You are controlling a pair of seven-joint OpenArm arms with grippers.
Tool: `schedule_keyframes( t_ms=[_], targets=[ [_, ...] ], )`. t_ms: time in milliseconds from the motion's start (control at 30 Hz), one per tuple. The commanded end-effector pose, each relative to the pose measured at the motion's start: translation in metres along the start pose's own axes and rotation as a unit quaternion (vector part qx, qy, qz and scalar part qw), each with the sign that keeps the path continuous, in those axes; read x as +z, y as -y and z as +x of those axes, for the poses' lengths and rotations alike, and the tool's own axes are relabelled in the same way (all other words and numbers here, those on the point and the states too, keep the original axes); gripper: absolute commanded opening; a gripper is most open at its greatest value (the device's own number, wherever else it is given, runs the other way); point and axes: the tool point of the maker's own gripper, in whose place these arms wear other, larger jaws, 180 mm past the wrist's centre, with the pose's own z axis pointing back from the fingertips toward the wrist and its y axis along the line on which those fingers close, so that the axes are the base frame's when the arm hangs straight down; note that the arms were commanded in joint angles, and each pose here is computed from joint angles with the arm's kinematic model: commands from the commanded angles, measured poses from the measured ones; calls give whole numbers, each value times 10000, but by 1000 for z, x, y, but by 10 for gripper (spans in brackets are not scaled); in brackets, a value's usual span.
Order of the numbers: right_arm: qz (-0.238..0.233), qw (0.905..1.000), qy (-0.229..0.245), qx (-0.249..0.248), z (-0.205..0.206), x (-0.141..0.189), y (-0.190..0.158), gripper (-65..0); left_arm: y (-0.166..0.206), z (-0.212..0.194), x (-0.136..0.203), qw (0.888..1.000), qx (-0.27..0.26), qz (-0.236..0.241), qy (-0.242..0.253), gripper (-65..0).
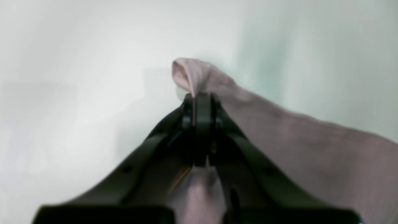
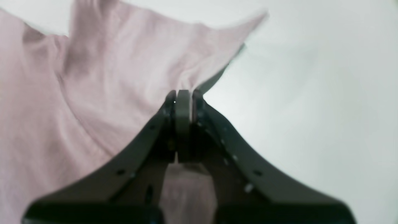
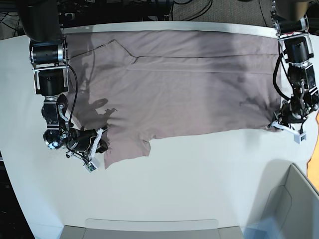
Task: Fold the T-shirt properly
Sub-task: 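Move the left gripper to the opposite hem corner and grasp it, then fold the hem half over toward the collar with both grippers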
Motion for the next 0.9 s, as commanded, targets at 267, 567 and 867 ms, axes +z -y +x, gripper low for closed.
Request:
schedule_keyframes(
  t_ms=[267,567,867],
  targets=[
    [-469,9975,399,358,28,47,3,-650,4,20,32,9980,-347,-59,528,-650],
    [-954,9935,227,586,9,90,-4,-650,-12,23,67,9983,-208,55,549,-650],
    [-1327,9877,-30,830,-10,128,-24,-650,-20,-7,73,9988,-382,181,247,-650]
  ],
)
